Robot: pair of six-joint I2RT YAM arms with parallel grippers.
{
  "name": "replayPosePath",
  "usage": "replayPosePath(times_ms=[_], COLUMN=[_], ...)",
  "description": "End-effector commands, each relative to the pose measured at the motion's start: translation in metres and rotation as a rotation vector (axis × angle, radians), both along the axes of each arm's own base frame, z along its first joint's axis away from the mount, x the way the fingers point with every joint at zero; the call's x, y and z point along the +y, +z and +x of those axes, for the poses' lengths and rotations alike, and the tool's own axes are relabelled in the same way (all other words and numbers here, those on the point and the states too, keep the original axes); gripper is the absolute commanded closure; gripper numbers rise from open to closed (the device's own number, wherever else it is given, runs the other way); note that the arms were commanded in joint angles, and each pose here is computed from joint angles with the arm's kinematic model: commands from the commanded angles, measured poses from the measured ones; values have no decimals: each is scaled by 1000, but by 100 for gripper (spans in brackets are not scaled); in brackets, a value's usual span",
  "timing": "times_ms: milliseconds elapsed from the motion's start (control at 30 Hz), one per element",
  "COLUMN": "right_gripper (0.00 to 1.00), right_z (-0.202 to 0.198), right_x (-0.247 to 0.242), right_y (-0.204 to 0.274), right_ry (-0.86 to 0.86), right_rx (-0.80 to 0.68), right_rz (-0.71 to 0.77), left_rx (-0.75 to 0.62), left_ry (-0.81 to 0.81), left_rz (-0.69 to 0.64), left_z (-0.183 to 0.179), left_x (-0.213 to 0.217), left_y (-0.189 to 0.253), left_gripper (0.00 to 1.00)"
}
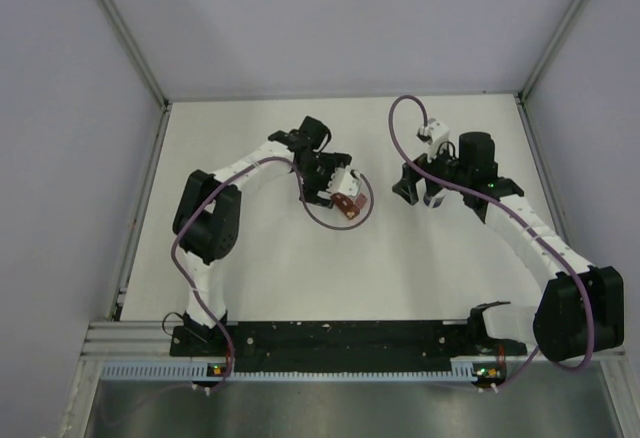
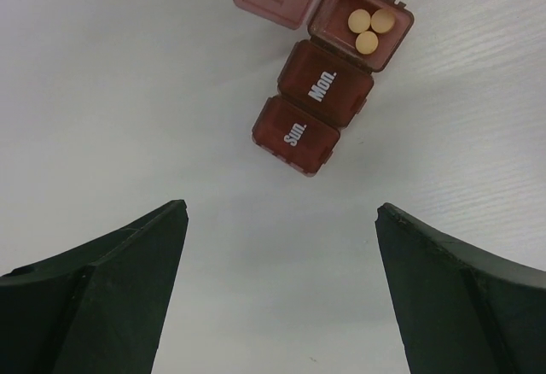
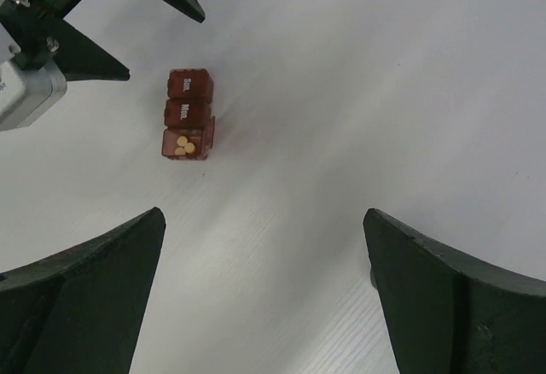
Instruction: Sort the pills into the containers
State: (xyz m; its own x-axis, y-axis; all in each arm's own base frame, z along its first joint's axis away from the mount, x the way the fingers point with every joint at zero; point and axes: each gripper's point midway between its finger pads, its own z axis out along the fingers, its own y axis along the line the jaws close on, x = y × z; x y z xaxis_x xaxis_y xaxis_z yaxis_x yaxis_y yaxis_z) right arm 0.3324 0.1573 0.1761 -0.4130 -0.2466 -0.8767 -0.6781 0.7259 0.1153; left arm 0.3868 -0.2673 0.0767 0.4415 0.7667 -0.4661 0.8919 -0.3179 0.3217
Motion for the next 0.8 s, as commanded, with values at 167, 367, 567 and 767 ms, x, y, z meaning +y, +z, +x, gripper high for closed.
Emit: replayPosePath(times_ms=[167,367,567,767], right_gripper=[1,1,1,1], right_z=[9,9,9,9], right_x=[-5,-6,-8,-10], right_y=[11,12,13,16], right_ry=[-35,-37,-40,-44], right_rx=[-65,-70,-71,-75], right_rz=[-31,-34,-28,-23], left_rx=[-34,-38,-28,-11], left_ry=[-245,-299,-335,-369], left_rz=[52,74,91,138], left_z=[-8,-7,-9,-11], left_x=[-16,-24,-28,-25], left_y=[-12,-21,-28,-36], left_gripper=[5,8,12,18])
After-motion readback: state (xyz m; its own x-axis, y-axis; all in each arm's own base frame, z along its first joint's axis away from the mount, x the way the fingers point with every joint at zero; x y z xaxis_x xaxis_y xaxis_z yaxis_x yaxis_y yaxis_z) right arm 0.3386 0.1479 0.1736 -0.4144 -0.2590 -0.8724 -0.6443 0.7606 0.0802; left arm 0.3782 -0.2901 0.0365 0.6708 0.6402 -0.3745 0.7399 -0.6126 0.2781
